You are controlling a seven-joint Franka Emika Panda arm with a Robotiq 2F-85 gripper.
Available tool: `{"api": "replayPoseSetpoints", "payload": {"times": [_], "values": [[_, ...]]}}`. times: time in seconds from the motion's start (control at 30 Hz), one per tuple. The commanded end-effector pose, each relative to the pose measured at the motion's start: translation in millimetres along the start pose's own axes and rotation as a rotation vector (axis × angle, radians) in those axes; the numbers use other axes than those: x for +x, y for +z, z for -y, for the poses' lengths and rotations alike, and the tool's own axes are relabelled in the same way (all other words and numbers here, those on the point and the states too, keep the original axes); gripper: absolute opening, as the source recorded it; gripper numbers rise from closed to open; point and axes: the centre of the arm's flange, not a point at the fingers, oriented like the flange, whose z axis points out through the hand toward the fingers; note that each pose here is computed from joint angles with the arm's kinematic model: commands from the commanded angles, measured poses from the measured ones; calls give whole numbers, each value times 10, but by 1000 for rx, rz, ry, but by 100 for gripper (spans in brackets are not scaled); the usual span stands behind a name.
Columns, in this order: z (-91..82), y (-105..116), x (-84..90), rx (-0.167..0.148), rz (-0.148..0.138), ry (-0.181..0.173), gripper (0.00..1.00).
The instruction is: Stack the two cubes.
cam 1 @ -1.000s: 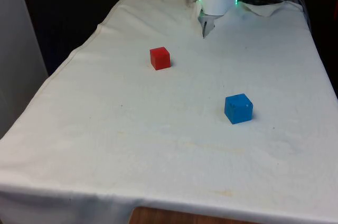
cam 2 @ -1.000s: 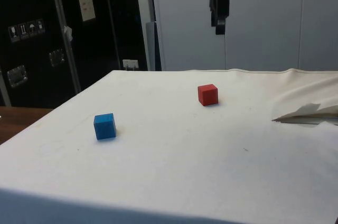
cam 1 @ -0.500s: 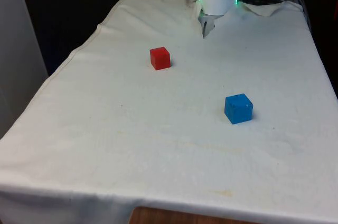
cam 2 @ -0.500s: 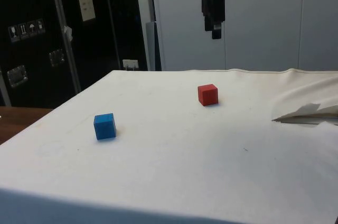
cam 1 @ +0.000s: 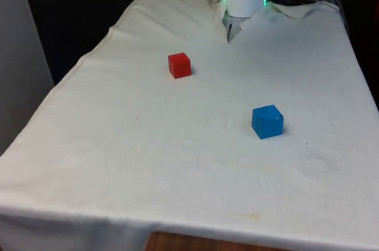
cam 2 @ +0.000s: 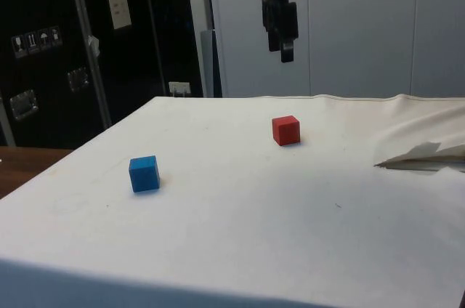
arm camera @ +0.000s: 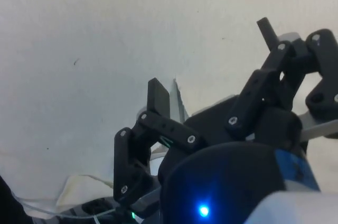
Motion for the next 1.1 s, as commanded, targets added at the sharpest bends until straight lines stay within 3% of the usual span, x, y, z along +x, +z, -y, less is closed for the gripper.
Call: {"api": "replayPoseSetpoints", "payload": {"times": [0.0,0.13,0.3,0.63,0.67,0.7,0.9,0.97,1.07], "values": [[-11,18,17,0,2,-5,100],[-71,110,111,4,8,-39,100],[-116,153,121,3,21,-46,100],[-339,345,-129,53,-24,-50,100],[-333,330,-116,49,-12,-50,100],[-370,376,-172,62,-32,-50,100],[-447,475,-273,83,-59,-62,100],[-453,480,-285,85,-49,-63,100],[-488,531,-302,87,-60,-72,100]]}}
